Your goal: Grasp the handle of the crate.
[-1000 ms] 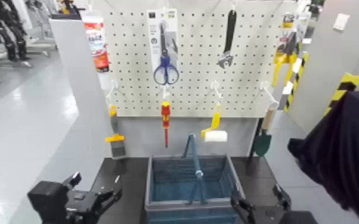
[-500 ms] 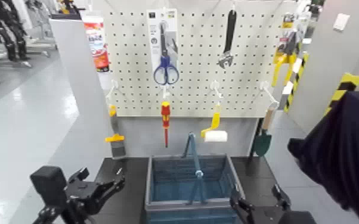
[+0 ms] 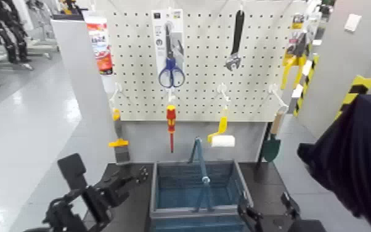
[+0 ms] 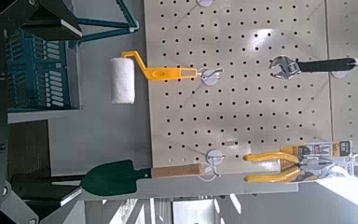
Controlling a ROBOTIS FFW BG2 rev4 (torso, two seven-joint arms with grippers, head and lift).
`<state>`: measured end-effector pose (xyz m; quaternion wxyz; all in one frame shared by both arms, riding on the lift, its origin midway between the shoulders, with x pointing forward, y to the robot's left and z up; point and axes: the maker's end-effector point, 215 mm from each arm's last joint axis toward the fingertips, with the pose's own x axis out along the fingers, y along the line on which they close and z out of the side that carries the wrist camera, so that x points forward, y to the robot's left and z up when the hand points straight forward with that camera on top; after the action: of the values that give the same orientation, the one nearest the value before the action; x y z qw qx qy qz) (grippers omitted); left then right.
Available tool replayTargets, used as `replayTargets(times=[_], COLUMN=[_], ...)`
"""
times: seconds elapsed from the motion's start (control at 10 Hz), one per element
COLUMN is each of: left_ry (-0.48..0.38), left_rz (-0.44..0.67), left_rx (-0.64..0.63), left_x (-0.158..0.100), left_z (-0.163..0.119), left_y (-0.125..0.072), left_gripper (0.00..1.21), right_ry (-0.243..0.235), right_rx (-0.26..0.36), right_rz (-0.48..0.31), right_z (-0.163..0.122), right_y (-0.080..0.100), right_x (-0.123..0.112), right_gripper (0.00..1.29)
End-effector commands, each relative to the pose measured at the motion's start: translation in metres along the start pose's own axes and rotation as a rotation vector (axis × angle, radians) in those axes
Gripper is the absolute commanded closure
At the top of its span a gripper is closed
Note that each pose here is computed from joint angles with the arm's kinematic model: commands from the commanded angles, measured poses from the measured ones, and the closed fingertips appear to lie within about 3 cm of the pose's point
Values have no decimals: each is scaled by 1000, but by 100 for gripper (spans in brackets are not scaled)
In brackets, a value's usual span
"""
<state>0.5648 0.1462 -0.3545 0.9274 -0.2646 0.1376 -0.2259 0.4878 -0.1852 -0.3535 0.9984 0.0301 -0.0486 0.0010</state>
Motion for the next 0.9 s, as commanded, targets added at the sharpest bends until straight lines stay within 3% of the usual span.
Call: replayTargets(times=[0.1,0.5,0.9], left_ry=[100,224,279], left_rz=[-122,-298,-399], left_rx=[-126,-310,-451], left_x=[26,51,76], left_z=[-15,-25,-22], left_y=[-28,-68,-91], left_gripper=[5,5,7], right_ry=[2,2,-5], right_rx=[6,17,28], right_rz=[-2,-1,6], right_z=[-2,-4,-3], right_y=[0,3,7], right_x=[-1,-2,-1], right_gripper=[14,14,14])
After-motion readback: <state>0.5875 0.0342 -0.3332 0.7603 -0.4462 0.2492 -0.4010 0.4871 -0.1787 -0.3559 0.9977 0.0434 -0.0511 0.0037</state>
